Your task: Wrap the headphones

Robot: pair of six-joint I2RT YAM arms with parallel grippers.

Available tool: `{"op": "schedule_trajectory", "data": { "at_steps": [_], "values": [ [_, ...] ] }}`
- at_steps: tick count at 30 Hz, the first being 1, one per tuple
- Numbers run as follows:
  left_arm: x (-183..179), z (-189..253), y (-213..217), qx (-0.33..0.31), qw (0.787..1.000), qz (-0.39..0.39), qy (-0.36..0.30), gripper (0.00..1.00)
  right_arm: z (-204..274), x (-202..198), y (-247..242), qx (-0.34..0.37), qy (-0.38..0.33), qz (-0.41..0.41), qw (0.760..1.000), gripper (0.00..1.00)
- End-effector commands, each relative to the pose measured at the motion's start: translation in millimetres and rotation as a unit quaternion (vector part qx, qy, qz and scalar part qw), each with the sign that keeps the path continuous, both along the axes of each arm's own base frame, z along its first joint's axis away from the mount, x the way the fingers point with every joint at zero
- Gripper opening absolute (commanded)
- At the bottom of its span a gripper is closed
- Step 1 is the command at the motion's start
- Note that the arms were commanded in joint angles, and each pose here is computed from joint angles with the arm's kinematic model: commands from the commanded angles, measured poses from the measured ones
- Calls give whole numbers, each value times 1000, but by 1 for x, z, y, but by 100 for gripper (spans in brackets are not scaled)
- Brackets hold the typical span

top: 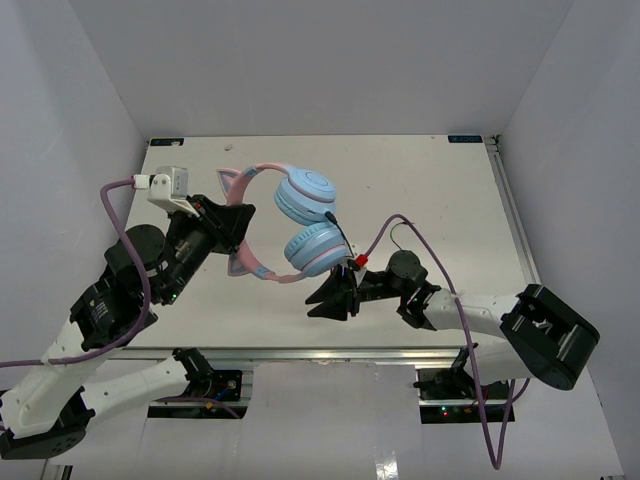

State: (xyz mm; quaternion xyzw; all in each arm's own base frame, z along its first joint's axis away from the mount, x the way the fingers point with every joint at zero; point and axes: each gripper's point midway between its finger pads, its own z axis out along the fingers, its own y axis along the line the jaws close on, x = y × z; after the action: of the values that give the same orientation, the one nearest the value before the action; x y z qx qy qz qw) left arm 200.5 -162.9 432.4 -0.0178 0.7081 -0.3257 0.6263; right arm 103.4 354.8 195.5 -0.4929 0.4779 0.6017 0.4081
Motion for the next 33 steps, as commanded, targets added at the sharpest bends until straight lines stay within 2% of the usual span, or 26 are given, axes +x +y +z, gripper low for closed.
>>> {"op": "schedule_trajectory", "data": {
  "at_steps": [1, 5, 6, 12, 15, 19, 27, 33],
  "values": [
    [-7, 27, 4, -63, 998, -5, -25, 0, 4, 2, 3, 22, -9, -10, 1000, 28],
    [-14, 25, -9, -64, 997, -45, -22, 0, -6, 14, 7, 0, -1, -37, 999, 9],
    [-19, 25, -13, -67, 996, -63, -22, 0, -8, 17, 6, -6, 0, -46, 999, 8],
    [-56, 29, -39, -67, 979, -189, -28, 0, -3, 37, 6, -34, -25, -96, 994, 8],
    [-82, 24, -56, -59, 959, -277, -25, 0, 7, 48, 8, -45, -39, -119, 991, 8],
    [-108, 15, -68, -48, 934, -354, -18, 0, 25, 65, 10, -49, -63, -147, 986, 8],
    [-125, -12, -87, -31, 904, -425, 18, 0, 43, 85, 27, -57, -66, -150, 985, 8],
    [-122, -41, -91, 15, 902, -429, 48, 0, 45, 113, 24, -85, -76, -184, 976, 8]
  ]
}}
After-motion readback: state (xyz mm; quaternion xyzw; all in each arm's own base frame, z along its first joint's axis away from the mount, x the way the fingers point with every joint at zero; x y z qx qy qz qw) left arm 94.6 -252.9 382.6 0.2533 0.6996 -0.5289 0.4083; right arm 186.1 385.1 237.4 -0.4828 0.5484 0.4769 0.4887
